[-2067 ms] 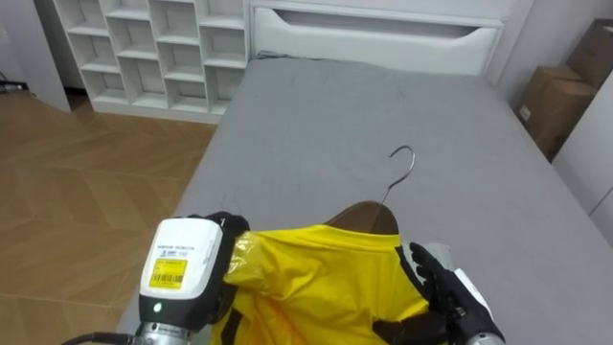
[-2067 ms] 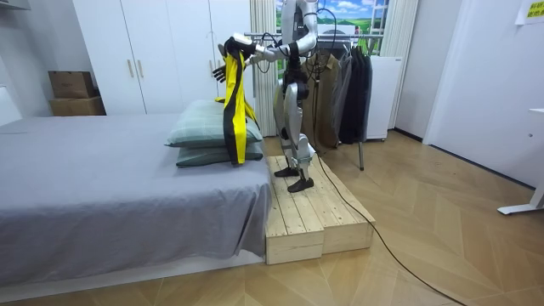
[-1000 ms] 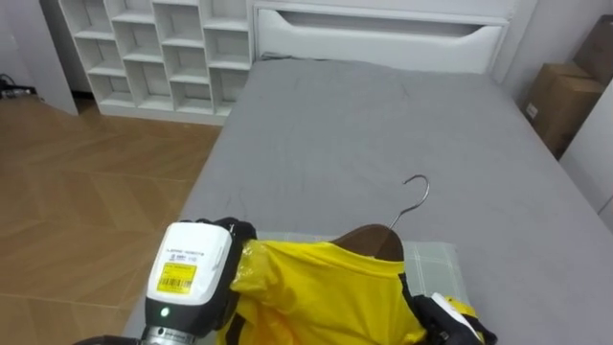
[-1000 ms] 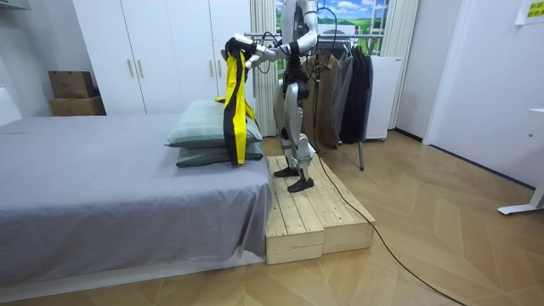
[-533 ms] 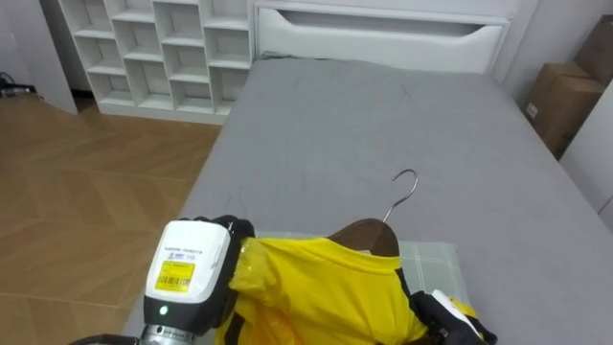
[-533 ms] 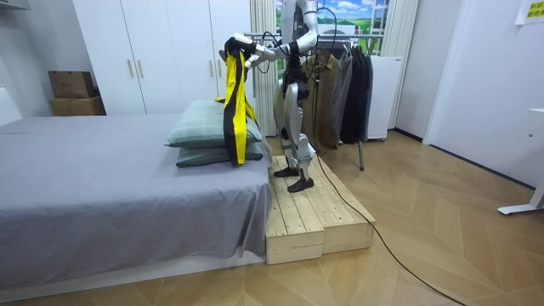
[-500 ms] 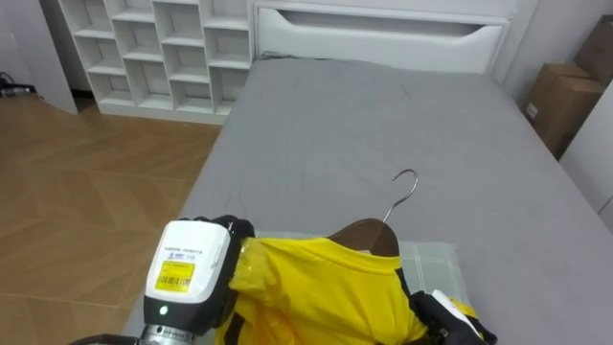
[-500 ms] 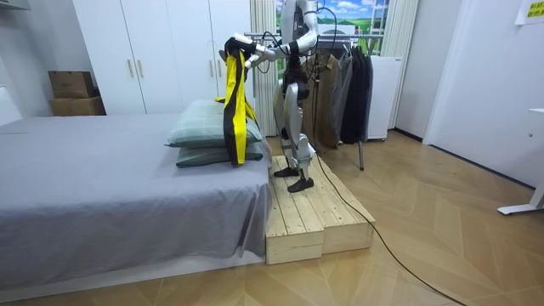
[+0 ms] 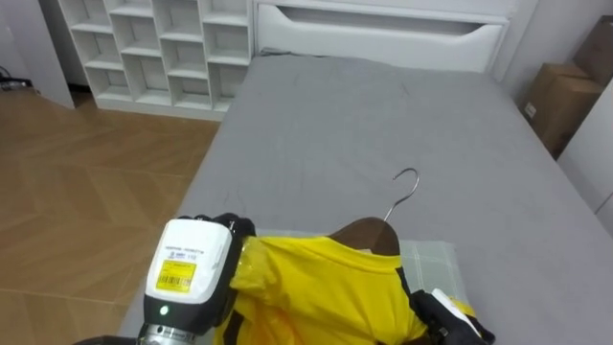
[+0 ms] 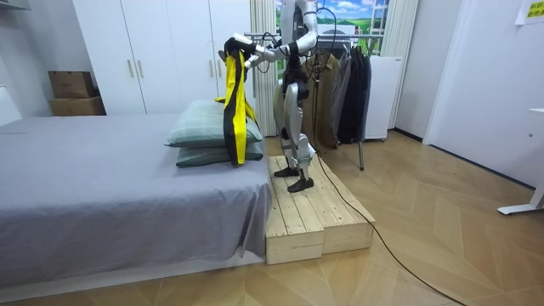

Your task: Hang clothes

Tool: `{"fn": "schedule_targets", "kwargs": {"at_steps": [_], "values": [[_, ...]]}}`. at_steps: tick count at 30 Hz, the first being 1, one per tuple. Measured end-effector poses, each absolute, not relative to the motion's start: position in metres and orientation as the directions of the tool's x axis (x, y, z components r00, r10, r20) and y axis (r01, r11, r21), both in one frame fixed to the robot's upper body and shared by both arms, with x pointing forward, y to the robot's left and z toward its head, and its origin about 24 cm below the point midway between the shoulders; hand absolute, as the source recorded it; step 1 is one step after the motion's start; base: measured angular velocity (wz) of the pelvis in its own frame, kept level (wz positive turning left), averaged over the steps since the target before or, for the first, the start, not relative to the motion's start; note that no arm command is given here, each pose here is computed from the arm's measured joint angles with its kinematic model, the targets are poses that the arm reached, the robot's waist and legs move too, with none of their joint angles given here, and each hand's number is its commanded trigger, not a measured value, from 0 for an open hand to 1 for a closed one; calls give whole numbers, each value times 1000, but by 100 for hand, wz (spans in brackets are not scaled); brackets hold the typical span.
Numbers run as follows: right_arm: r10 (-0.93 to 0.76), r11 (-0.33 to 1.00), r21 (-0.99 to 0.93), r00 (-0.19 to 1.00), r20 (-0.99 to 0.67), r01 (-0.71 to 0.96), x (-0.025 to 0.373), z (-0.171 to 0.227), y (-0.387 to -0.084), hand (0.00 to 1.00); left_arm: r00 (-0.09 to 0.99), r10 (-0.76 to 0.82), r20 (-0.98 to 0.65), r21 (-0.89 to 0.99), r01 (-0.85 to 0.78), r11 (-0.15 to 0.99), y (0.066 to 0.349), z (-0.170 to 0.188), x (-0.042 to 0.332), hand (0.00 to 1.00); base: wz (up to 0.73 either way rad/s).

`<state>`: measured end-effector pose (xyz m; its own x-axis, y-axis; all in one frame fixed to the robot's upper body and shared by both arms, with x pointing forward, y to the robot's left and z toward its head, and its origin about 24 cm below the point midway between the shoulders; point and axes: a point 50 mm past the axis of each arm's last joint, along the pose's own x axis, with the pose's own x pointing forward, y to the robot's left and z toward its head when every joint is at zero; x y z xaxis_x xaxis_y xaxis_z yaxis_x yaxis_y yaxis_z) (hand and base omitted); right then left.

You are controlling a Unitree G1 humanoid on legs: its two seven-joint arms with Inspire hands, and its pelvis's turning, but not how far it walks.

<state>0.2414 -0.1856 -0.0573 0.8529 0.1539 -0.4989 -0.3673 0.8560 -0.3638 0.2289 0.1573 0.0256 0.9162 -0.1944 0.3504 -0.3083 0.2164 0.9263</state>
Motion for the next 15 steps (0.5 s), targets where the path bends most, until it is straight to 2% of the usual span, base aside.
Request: {"fn": "schedule_targets", "kwargs": {"at_steps": [15], "values": [[165,859,-354,854,-493,-371,242,-57,-181,100,910,-216,353,919,-294,262,146,25,229,0,0]]}}
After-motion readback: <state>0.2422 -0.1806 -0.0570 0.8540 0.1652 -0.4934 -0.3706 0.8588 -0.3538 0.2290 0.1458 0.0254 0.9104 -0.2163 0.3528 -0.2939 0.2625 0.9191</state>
